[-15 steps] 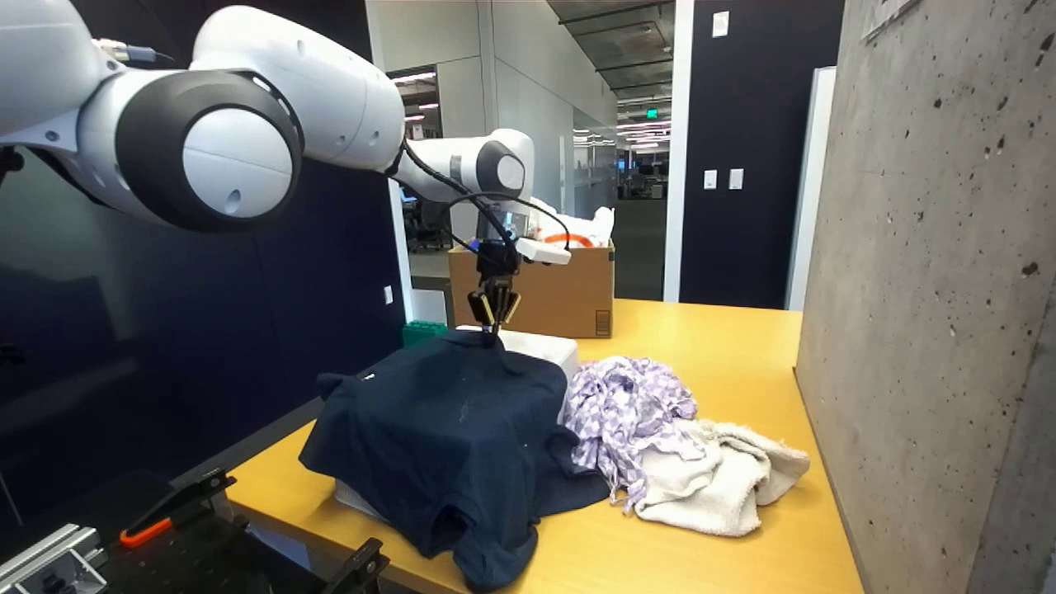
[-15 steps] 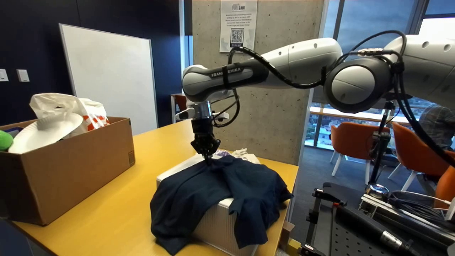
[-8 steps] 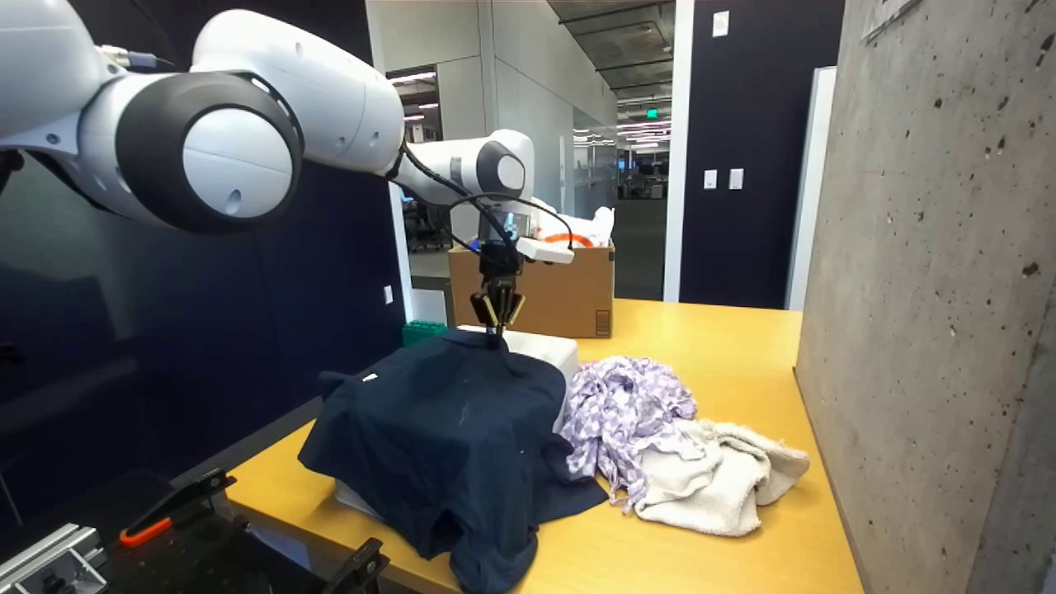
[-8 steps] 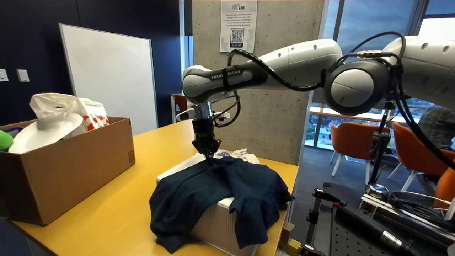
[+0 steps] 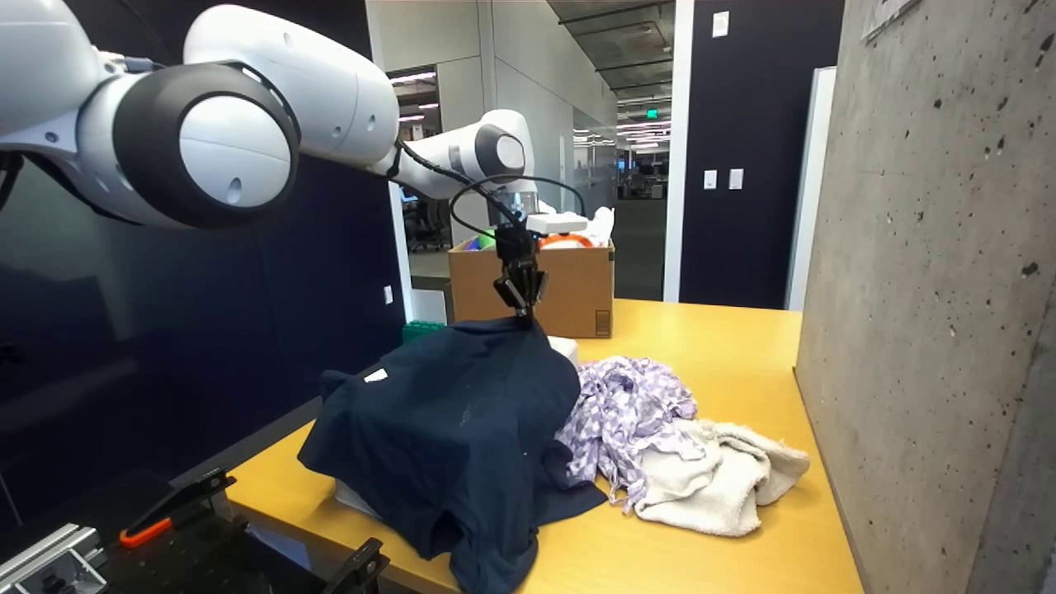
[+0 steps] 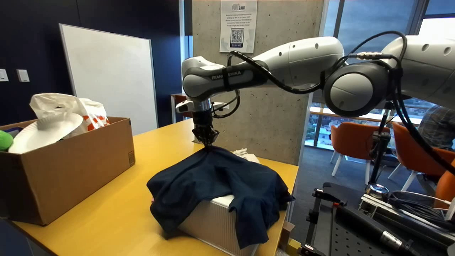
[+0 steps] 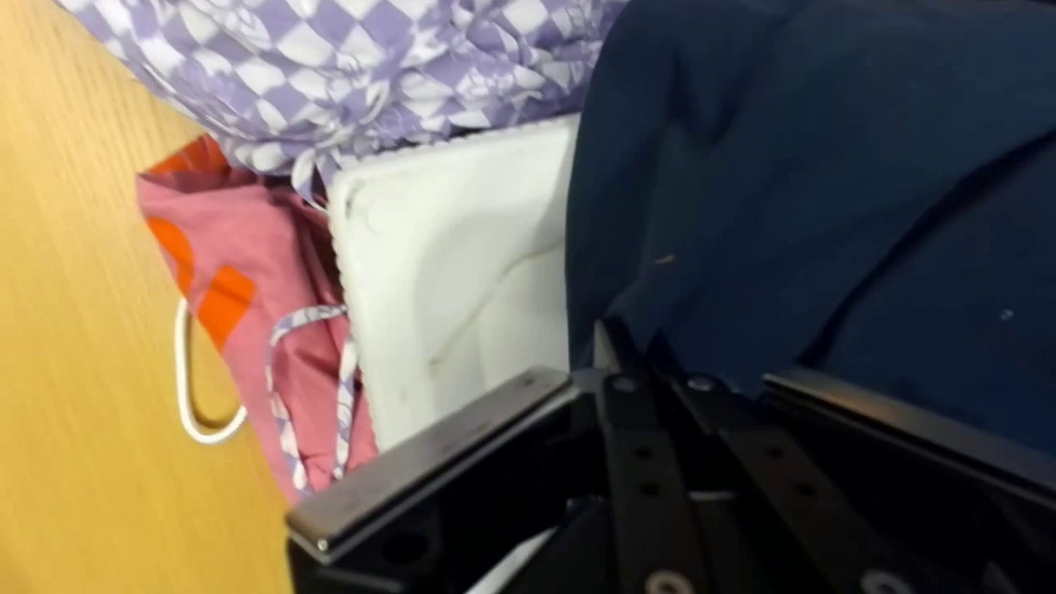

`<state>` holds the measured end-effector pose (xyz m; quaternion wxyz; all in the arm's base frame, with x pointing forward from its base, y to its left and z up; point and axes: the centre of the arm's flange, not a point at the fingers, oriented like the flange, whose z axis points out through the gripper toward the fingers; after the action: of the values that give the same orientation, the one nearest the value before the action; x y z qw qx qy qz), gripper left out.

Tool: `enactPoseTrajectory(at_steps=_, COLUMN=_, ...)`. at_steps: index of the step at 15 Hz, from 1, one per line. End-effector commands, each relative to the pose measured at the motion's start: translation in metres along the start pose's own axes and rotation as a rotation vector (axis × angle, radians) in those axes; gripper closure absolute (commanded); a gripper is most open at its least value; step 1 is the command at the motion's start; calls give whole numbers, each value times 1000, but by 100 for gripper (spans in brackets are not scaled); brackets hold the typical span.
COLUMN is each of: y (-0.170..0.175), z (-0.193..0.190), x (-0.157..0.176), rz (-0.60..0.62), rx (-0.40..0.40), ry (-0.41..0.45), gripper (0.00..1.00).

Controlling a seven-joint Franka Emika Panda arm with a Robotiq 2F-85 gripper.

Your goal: Spread the blue shirt on the box evenly over the box

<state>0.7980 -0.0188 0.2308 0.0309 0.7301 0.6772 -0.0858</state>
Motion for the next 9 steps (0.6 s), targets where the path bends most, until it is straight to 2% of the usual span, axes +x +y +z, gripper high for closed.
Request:
enactPoseTrajectory(at_steps=1, y=78, z=-5, x=-2, rz=49, rx=-111, ry=-151, gripper=99)
enactPoseTrajectory(at_steps=5, y=90, z=2, x=0, rz=63, rx=-230, ry=-300, gripper=99)
enactPoseTrajectory(at_steps=9, y=95, z=14, x=8, rz=66, rx=-266, ry=-399, gripper=99)
